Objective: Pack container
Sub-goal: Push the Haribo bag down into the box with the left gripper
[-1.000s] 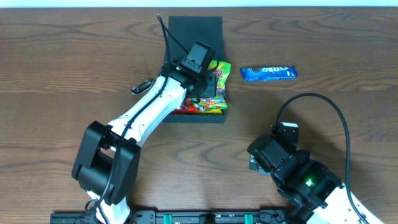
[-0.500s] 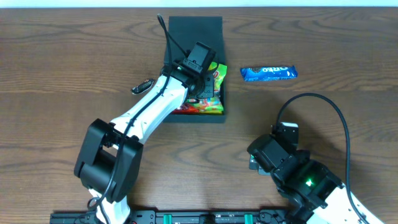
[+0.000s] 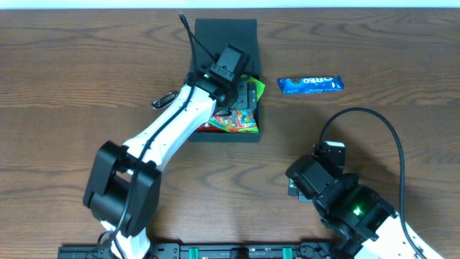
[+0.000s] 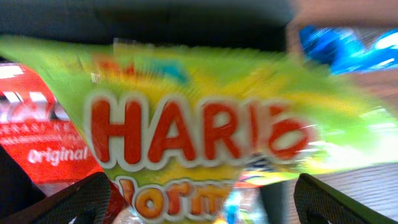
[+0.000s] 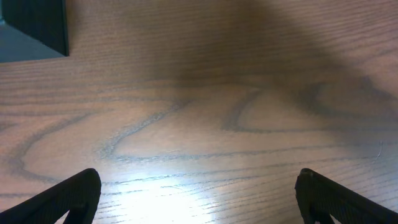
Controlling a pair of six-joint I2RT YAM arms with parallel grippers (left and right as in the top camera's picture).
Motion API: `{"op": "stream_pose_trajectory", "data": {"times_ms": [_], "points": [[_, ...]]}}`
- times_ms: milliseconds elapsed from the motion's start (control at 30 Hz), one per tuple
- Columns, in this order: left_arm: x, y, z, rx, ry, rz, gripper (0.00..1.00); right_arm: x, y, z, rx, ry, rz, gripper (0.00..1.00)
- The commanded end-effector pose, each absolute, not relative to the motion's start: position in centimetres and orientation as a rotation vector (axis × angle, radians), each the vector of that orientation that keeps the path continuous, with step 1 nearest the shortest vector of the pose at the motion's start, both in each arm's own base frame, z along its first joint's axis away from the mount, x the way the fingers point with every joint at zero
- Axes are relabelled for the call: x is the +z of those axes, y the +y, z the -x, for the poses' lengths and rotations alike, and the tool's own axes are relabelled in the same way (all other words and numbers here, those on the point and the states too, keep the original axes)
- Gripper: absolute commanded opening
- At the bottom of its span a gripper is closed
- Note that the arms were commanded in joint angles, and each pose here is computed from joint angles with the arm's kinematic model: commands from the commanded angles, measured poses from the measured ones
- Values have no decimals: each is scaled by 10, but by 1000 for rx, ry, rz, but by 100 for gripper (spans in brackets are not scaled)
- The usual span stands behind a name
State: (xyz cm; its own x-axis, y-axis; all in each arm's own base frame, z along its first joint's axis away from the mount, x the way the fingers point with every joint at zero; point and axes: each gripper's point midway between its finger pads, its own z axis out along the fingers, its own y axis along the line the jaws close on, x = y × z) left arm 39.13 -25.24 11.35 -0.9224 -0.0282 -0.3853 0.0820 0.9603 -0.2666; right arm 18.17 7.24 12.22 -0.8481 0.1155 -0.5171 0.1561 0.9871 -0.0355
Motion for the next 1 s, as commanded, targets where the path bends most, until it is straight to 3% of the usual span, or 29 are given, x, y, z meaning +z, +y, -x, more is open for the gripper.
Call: {"op": "stream_pose_trajectory", "data": {"times_ms": [0,333,967], "points": [[166,-261,-406,-454,2579,-60,95,123,69,-183,-130,2574,-198,99],[171,-277,-415,-538,2536,-114,95,123,69,-183,-129,2573,-199,99],[82,-304,-430,-589,2651,-150,95,124,65,-185,-155,2555,-201,99]]}}
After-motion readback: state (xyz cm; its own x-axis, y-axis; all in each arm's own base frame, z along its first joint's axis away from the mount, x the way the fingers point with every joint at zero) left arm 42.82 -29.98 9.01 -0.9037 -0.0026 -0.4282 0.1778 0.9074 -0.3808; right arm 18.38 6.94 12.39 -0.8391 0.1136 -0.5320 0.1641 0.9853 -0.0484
